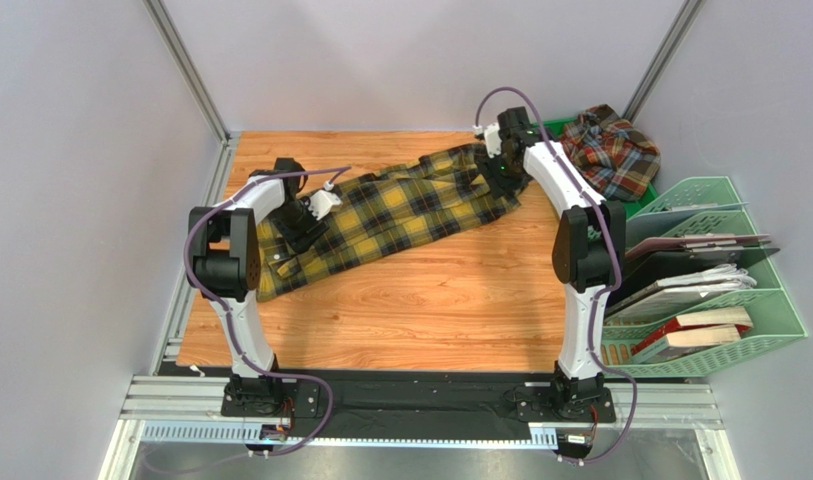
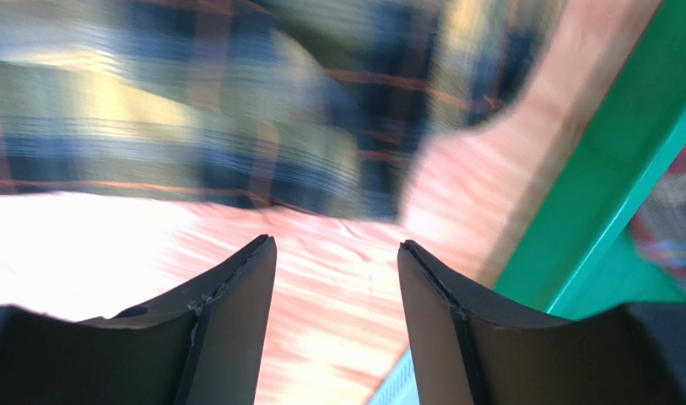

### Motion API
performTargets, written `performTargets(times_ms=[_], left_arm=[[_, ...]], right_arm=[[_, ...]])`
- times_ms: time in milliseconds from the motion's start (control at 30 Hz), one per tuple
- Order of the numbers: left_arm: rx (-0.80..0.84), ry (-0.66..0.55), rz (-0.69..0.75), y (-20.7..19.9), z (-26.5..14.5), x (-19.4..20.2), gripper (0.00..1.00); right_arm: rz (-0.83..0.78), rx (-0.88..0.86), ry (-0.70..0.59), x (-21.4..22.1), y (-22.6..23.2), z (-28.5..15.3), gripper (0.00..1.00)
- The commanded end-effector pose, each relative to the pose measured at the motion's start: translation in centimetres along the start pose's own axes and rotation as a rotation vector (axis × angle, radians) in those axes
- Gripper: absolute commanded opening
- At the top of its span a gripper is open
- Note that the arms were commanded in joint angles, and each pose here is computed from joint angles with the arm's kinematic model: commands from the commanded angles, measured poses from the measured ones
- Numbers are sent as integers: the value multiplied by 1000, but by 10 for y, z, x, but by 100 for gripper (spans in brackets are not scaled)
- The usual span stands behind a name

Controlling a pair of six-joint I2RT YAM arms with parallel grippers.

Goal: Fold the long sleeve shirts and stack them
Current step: Fold the shirt

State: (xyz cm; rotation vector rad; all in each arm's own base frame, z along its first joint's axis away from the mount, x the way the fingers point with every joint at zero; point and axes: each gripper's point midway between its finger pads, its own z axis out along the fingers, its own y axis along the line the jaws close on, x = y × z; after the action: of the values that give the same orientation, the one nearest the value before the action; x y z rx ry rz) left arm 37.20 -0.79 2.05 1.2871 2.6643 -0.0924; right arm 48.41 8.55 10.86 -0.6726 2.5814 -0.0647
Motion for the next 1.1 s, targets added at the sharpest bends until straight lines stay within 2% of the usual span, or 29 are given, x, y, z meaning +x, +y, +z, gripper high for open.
performTargets(times_ms=[0,167,333,633,867,967,1067], left_arm=[[-52,125,58,7,2,40,67],[-59,73,11,20,-13,38,68],[-64,32,24,29,-25,23,70],[-57,63,32,32,-21,26,70],[-55,60,16,34,-22,23,71],[-52,63,14,33,-21,24,71],[-48,64,13,32,-20,25,71]], right_arm=[[114,-92,61,23,-29,1,59],[138,-256,40,32,-29,-6,57],[17,-412,6,36,-6,-12,56],[-97,-417,-42,27,-2,15,56],[-131,-385,24,31,0,46,56],[-136,-387,56,38,2,50,44],[-163,-322,96,43,-8,53,2]])
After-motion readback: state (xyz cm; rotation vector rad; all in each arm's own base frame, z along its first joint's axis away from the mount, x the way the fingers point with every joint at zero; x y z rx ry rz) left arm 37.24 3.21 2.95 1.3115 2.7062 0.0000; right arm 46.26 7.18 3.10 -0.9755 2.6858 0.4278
